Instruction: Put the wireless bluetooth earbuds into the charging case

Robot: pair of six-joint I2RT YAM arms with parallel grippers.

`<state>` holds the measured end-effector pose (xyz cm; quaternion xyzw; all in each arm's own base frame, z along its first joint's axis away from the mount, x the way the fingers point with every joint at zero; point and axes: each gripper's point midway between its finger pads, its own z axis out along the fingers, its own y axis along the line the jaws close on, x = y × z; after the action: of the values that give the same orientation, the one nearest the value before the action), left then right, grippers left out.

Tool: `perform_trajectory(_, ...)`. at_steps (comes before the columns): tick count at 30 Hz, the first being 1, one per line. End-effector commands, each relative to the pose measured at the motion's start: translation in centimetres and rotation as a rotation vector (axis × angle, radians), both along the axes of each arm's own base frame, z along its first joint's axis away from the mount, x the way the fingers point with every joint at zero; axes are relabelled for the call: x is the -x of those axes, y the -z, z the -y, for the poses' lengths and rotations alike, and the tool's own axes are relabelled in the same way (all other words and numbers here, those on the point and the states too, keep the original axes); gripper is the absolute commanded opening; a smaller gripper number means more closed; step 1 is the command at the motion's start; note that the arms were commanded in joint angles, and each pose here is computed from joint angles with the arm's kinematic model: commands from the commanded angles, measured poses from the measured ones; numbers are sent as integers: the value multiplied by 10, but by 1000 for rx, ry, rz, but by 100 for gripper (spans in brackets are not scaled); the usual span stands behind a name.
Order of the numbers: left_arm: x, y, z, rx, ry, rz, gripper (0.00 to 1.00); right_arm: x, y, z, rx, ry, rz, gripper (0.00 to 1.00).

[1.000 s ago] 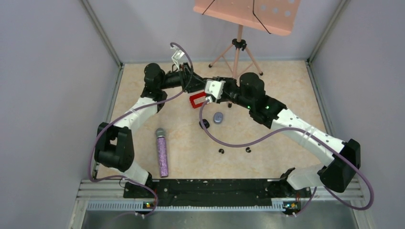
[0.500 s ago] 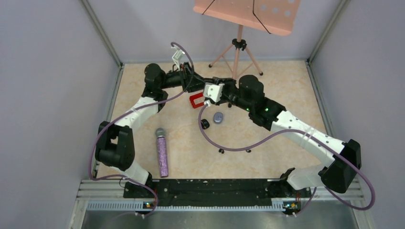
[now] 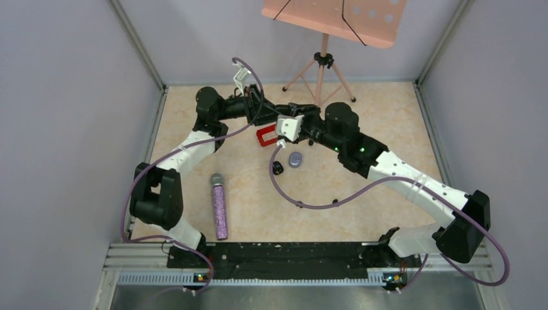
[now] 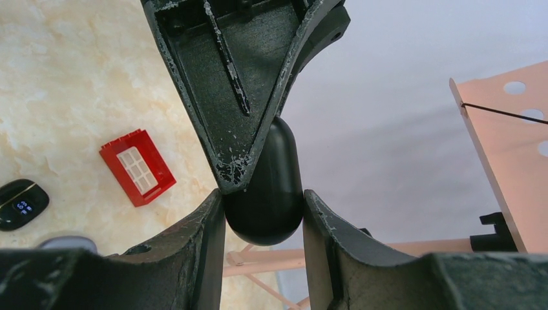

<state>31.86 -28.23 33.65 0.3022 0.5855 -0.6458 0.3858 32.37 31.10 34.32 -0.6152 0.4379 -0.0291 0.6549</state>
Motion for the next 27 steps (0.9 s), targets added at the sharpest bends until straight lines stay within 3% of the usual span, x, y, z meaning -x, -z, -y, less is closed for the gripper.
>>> perform_trajectory(1, 6, -12, 1, 19, 29, 89, 36, 5, -26, 4, -35, -6, 84, 21)
perform_trajectory(4, 7, -12, 0, 21, 30, 97, 30, 7, -24, 3, -21, -21, 91, 22)
perform_trajectory(6, 7, -12, 1, 25, 31, 108, 21, 8, -22, 2, -16, -28, 94, 22)
perform_trajectory(10, 8, -13, 0, 32, 35, 148, 1, 8, -13, 1, 7, -34, 56, 39)
perform_trajectory(13, 11, -12, -1, 34, 47, 209, 0, 16, -3, 3, 41, -58, -105, 56)
perform_trajectory(16, 16, -10, -2, 31, 65, 266, 0, 27, 5, 8, 37, -68, -365, 65)
perform_trajectory(20, 24, -6, -4, 22, 85, 356, 0, 53, 6, 8, 15, -116, -700, 66)
perform_trajectory(27, 31, -2, -6, 16, 91, 453, 0, 61, 4, -3, 19, -166, -880, 50)
